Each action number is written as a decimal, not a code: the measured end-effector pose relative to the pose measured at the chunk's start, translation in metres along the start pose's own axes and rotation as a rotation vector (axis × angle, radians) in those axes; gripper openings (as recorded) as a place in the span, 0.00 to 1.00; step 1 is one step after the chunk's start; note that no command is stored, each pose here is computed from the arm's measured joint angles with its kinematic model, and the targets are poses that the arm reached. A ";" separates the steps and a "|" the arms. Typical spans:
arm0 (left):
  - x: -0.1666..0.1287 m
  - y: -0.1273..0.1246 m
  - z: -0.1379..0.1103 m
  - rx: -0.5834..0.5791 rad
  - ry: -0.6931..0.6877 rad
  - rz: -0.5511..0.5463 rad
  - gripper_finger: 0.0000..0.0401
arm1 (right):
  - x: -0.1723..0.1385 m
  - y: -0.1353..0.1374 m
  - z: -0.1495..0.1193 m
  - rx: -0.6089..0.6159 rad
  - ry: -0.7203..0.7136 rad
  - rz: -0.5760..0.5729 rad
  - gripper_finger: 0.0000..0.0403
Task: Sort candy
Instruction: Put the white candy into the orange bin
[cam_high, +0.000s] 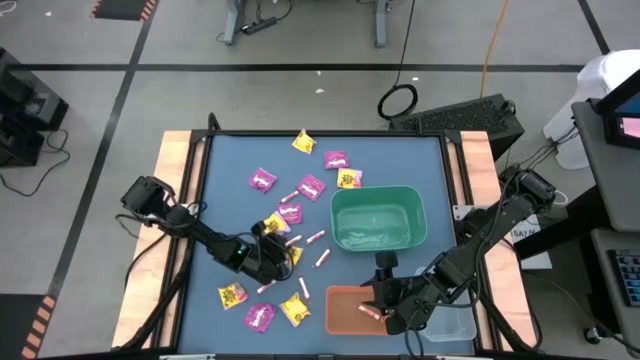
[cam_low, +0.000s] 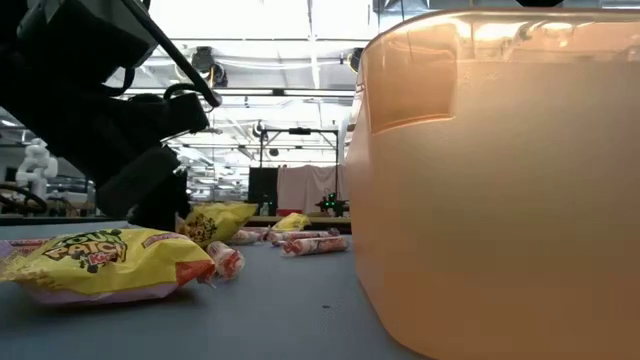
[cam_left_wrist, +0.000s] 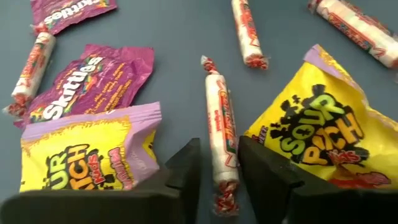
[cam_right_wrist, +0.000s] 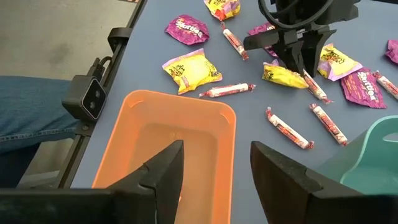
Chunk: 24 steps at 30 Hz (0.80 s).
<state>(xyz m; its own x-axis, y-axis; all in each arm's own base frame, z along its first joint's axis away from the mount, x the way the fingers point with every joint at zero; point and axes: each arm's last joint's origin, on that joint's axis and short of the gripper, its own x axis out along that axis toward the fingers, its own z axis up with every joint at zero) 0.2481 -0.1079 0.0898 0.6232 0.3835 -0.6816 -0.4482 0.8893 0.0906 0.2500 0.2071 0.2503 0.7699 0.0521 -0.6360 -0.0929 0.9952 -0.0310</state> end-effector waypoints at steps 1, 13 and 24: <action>0.000 0.000 0.000 0.003 0.002 -0.003 0.23 | 0.000 0.000 0.000 0.000 0.000 0.000 0.44; 0.000 -0.002 0.001 -0.007 -0.028 -0.002 0.13 | 0.000 0.000 0.000 0.001 0.000 0.000 0.44; -0.010 -0.013 0.027 0.048 -0.107 -0.023 0.12 | 0.000 -0.002 0.001 -0.004 -0.023 -0.049 0.44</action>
<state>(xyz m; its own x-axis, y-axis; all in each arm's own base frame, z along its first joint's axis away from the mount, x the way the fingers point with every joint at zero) 0.2648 -0.1164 0.1151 0.6992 0.3848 -0.6025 -0.4032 0.9082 0.1120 0.2507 0.2056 0.2510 0.7882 0.0052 -0.6154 -0.0572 0.9963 -0.0648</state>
